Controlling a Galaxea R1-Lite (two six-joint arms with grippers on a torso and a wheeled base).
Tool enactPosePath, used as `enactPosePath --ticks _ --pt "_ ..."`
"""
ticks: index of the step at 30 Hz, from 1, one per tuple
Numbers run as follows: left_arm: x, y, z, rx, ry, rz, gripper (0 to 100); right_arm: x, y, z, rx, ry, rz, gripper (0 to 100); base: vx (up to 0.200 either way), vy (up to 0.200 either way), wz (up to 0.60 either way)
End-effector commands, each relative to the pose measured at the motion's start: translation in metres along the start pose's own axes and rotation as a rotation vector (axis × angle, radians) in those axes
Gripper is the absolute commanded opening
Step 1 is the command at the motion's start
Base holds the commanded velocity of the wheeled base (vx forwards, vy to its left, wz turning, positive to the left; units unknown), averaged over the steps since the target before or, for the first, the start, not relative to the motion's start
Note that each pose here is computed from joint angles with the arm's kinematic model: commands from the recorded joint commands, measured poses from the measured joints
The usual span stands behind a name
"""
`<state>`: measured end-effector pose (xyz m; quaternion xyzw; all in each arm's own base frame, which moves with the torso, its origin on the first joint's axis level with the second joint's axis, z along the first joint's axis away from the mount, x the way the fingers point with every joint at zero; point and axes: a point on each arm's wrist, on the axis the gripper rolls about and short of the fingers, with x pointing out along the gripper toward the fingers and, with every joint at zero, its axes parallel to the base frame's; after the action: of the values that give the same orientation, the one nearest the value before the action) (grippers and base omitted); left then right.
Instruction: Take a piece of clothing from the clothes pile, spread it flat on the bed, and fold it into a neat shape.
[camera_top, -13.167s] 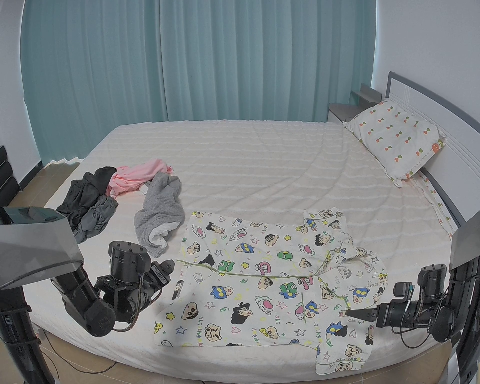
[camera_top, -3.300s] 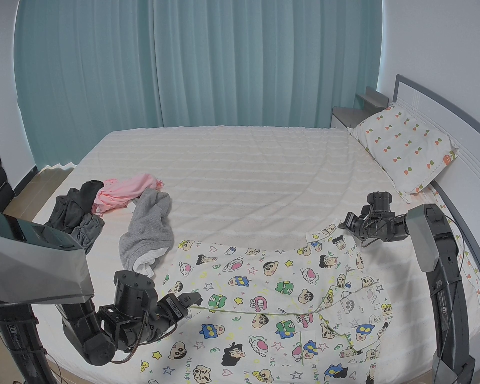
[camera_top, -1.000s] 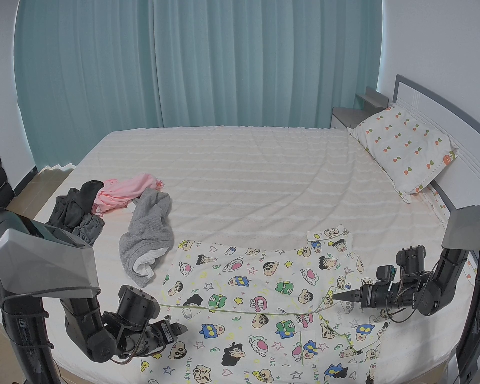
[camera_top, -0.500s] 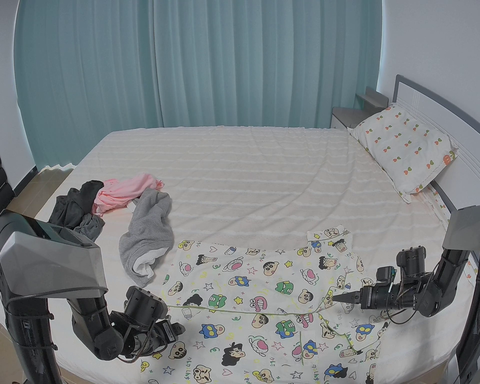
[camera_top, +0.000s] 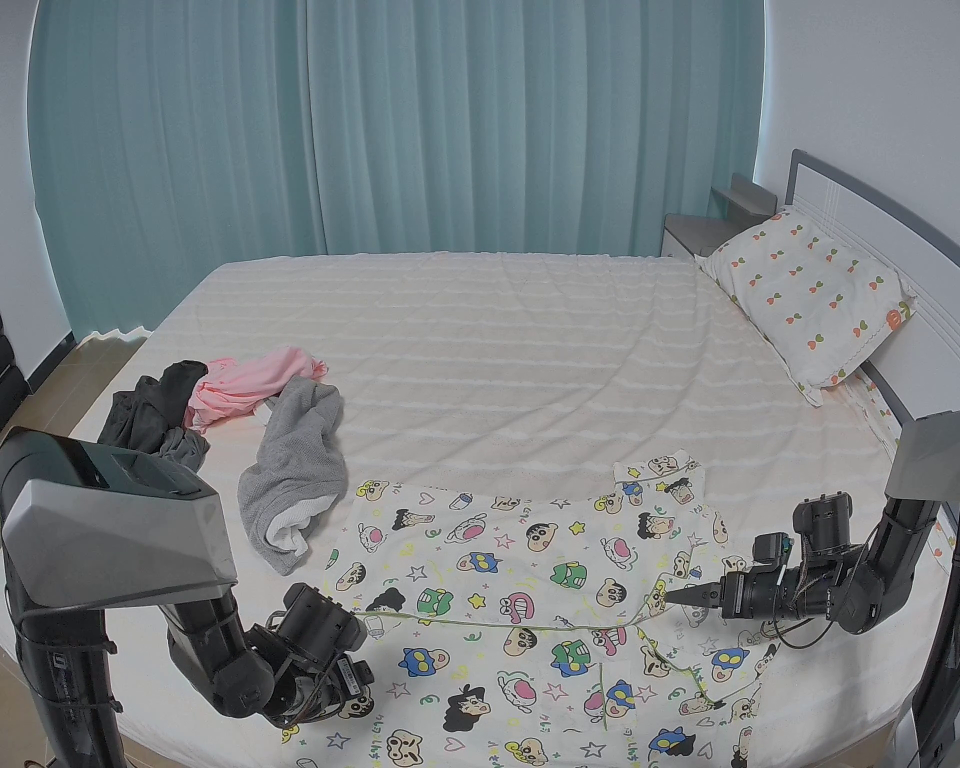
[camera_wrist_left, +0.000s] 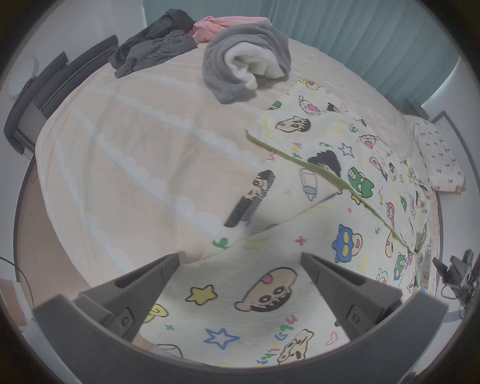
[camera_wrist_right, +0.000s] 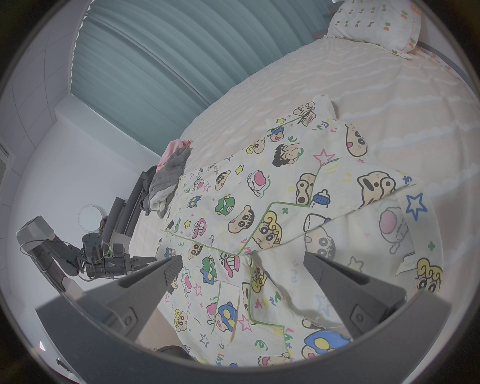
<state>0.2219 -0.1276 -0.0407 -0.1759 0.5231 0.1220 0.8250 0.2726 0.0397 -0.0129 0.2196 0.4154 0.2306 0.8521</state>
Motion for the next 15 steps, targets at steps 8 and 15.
enactPosePath --ticks 8,15 --pt "-0.002 -0.012 0.013 -0.140 -0.033 -0.025 100 0.000 0.000 0.000 0.001 0.001 0.000 100 0.000 0.000 0.00" --pt "-0.011 -0.023 0.003 -0.120 -0.011 -0.086 100 0.000 -0.001 -0.003 -0.013 -0.022 0.006 100 0.000 0.000 0.00"
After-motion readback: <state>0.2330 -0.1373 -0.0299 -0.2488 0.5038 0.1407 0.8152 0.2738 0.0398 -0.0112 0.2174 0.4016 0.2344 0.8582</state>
